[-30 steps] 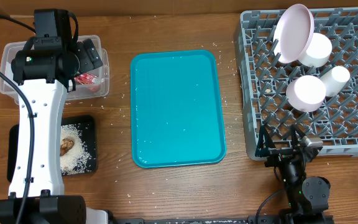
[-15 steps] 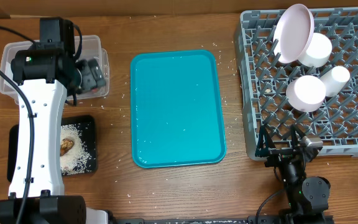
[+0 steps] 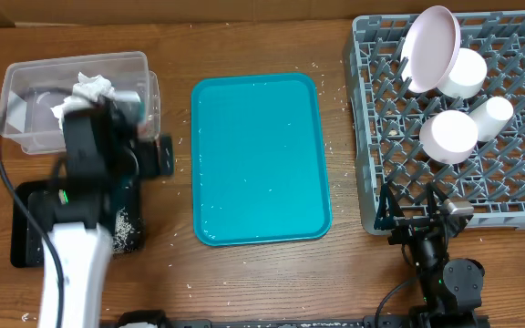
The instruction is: Sort waste into correct bins and load items into the dishwasher
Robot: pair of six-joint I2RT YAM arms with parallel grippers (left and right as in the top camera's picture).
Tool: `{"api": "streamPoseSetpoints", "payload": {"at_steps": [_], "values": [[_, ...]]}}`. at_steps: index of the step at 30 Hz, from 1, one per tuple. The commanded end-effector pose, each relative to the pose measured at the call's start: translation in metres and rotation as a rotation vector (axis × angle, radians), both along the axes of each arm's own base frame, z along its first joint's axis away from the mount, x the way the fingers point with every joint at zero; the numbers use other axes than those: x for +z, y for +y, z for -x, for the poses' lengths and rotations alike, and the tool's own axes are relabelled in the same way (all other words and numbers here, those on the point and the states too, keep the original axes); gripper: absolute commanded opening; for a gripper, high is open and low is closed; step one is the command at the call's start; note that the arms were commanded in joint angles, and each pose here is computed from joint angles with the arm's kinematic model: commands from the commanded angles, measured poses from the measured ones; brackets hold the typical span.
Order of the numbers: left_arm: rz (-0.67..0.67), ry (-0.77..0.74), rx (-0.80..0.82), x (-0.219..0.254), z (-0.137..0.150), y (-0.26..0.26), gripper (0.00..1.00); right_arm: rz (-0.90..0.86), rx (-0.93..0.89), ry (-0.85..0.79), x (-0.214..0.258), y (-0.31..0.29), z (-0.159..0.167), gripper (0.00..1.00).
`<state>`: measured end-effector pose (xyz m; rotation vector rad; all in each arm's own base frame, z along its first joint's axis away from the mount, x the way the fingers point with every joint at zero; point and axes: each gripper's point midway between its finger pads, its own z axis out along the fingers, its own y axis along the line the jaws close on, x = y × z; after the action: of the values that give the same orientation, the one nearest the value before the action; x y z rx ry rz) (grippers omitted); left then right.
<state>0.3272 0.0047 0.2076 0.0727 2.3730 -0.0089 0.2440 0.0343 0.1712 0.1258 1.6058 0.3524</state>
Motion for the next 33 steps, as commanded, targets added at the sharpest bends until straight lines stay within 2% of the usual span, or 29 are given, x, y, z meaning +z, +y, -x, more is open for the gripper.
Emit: {"api": "streamPoseSetpoints", "payload": {"at_steps": [1, 8, 19, 25, 28, 30, 33], "values": [[-0.035, -0.039, -0.136, -0.032, 0.027, -0.015, 1.00, 0.006, -0.010, -0.007, -0.001, -0.002, 0.000, 1.00], [-0.054, -0.229, -0.133, -0.075, 0.052, -0.016, 1.00, 0.006, -0.010, -0.007, -0.001, -0.002, 0.000, 1.00], [-0.063, -0.494, -0.119, -0.104, 0.061, -0.017, 1.00, 0.006, -0.010, -0.007, -0.001, -0.002, 0.000, 1.00], [-0.069, -0.519, -0.115, -0.101, 0.065, -0.016, 1.00, 0.006, -0.010, -0.007, -0.001, -0.002, 0.000, 1.00], [-0.076, -0.469, -0.096, -0.112, 0.072, -0.013, 1.00, 0.006, -0.010, -0.007, -0.001, -0.002, 0.000, 1.00], [-0.050, -0.429, -0.047, -0.120, 0.079, -0.008, 1.00, 0.006, -0.010, -0.007, -0.001, -0.002, 0.000, 1.00], [-0.005, -0.472, -0.001, -0.110, 0.078, -0.006, 1.00, 0.006, -0.010, -0.007, -0.001, -0.002, 0.000, 1.00]]}}
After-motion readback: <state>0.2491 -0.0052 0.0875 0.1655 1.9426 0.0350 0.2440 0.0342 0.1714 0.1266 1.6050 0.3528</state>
